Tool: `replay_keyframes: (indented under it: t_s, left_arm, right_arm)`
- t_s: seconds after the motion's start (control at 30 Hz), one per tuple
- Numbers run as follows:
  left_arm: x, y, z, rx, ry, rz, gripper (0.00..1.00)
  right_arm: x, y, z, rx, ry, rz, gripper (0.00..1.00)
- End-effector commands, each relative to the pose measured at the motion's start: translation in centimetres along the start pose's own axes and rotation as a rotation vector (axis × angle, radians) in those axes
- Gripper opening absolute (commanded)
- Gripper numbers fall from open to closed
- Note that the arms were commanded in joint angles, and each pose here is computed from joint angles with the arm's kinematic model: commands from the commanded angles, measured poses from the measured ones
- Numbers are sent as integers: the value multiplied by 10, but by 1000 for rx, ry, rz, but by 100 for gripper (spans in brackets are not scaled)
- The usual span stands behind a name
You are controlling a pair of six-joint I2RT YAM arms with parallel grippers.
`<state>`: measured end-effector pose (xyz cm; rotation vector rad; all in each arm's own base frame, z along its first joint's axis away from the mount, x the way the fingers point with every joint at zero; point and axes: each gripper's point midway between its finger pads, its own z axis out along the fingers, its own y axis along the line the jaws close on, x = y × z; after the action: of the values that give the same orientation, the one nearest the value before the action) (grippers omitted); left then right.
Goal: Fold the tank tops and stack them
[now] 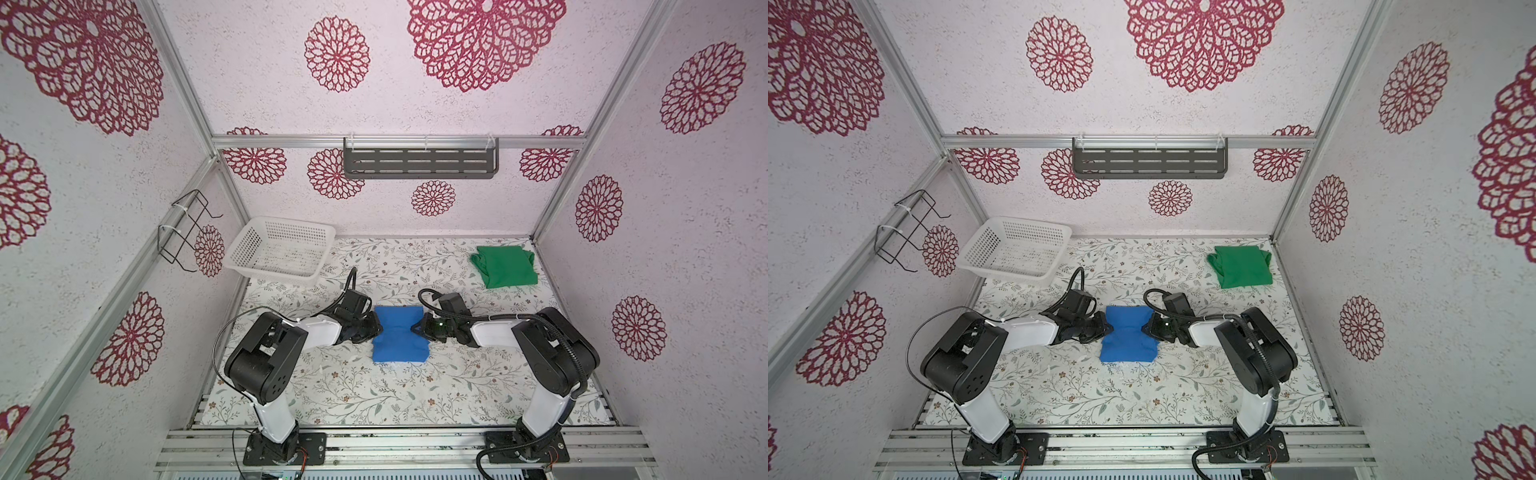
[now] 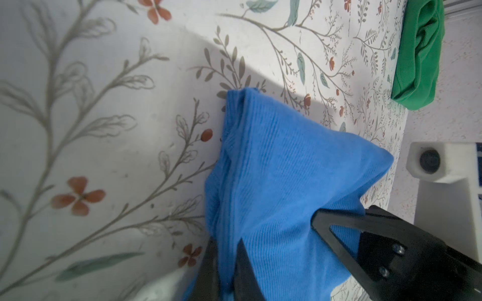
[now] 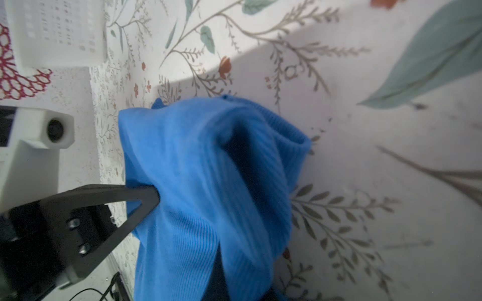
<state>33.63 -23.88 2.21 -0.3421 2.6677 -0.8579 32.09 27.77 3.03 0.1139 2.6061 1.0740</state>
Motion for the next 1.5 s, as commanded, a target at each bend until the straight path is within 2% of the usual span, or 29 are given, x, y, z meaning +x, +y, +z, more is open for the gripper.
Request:
replay_keyframes:
  t_s: [0.0,0.2,0.33,0.5,0.67,0.8,1.03,1.23,1.47]
  left_arm:
    - [-21,-26,-14,35,-63,6,0]
    - [-57,-87,-28,160,-118,44,0]
    - [-80,-124,-29,214,-146,86,0]
    - [-108,-170,-16,282,-165,144,0]
    - [-135,-198,8,325,-186,155,0]
    - [-153,-237,13,454,-241,171,0]
    - [-162,-299,46,633,-258,205,0]
    - [-163,-323,71,792,-319,104,0]
    - [-159,-347,89,821,-392,148,0]
  right_arm:
    - [-10,14,-12,-19,4,-50,0]
    - [-50,36,-47,-3,-75,-176,0]
    - [-73,44,-70,-53,-127,-236,0]
    - [-112,35,-97,-15,-165,-297,0]
    - [-150,20,-125,42,-200,-332,0]
    - [-180,7,-150,80,-255,-345,0]
    - [-224,-23,-184,120,-340,-353,0]
    - [-254,-54,-204,141,-364,-309,0]
    - [-289,-85,-234,165,-443,-281,0]
